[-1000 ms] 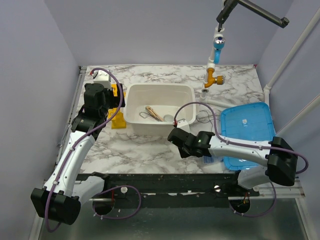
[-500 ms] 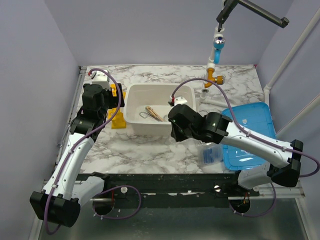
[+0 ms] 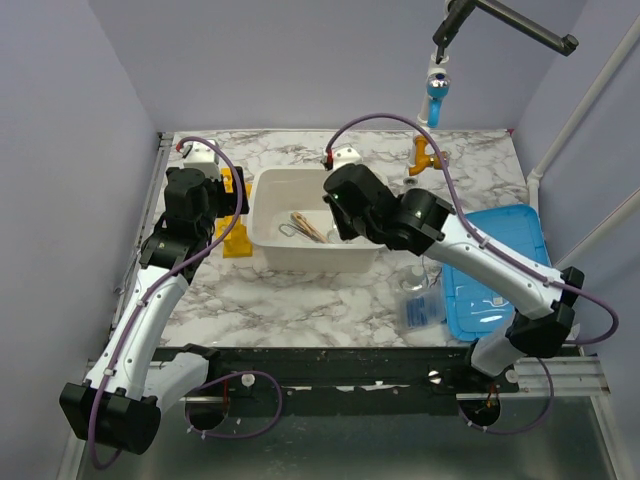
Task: Organize the chemistry lab equipment
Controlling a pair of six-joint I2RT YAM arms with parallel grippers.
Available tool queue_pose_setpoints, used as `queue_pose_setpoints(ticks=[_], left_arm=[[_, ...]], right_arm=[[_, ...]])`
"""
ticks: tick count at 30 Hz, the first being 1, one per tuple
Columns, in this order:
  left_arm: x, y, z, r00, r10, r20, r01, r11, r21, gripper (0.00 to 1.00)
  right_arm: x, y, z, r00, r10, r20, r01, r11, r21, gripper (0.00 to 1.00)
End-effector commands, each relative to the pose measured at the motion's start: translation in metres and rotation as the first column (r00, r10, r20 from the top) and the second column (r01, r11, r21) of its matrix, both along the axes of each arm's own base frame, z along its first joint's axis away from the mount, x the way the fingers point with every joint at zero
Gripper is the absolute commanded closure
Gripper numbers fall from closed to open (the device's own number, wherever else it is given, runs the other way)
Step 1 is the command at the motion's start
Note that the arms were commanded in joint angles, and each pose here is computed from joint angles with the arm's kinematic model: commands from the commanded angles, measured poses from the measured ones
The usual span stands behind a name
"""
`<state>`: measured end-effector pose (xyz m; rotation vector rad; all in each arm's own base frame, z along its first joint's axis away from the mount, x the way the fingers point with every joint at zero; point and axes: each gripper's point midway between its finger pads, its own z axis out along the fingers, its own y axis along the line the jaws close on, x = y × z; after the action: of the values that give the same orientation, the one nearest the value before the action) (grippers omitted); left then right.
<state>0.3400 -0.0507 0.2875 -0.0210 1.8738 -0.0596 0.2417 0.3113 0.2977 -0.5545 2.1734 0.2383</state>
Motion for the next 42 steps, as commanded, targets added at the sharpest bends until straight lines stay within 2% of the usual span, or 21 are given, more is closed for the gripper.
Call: queue_pose_setpoints(ticks=[1, 7, 14, 23, 33, 34, 39, 42], left_arm=[[0.001, 0.003, 0.004, 1.000, 0.013, 0.023, -0.013, 1.000, -0.003, 0.01], [0.001, 0.004, 0.004, 1.000, 0.017, 0.025, -0.018, 1.000, 0.004, 0.01], [0.002, 0.002, 0.002, 1.000, 0.009, 0.020, -0.009, 1.000, -0.002, 0.01], [0.002, -0.001, 0.001, 1.000, -0.004, 0.015, 0.004, 1.000, -0.009, 0.01], [0.003, -0.002, -0.002, 1.000, -0.008, 0.006, 0.008, 1.000, -0.009, 0.01], [0.003, -0.002, -0.002, 1.000, -0.008, 0.006, 0.008, 1.000, -0.009, 0.01], [0.003, -0.004, -0.001, 1.000, -0.016, 0.006, 0.016, 1.000, -0.014, 0.01], [0.002, -0.005, 0.001, 1.000, -0.023, 0.011, 0.023, 1.000, -0.020, 0.01]], right_arm=[[0.063, -0.012, -0.009, 0.995, -0.042, 0.085, 0.047, 0.997, -0.065, 0.99], [0.114, -0.005, -0.062, 0.995, -0.051, 0.083, 0.064, 0.984, -0.168, 0.99], [0.158, -0.011, -0.116, 0.998, -0.056, 0.039, 0.063, 0.975, -0.215, 0.99], [0.177, -0.031, -0.170, 0.998, -0.066, -0.021, 0.059, 0.970, -0.236, 0.99], [0.184, -0.038, -0.208, 0.993, -0.090, -0.083, 0.066, 0.965, -0.253, 0.99], [0.184, -0.038, -0.210, 0.992, -0.091, -0.086, 0.066, 0.965, -0.253, 0.98], [0.184, -0.035, -0.211, 0.992, -0.087, -0.096, 0.062, 0.969, -0.240, 0.77], [0.184, -0.035, -0.210, 0.991, -0.089, -0.096, 0.064, 0.970, -0.236, 0.70]])
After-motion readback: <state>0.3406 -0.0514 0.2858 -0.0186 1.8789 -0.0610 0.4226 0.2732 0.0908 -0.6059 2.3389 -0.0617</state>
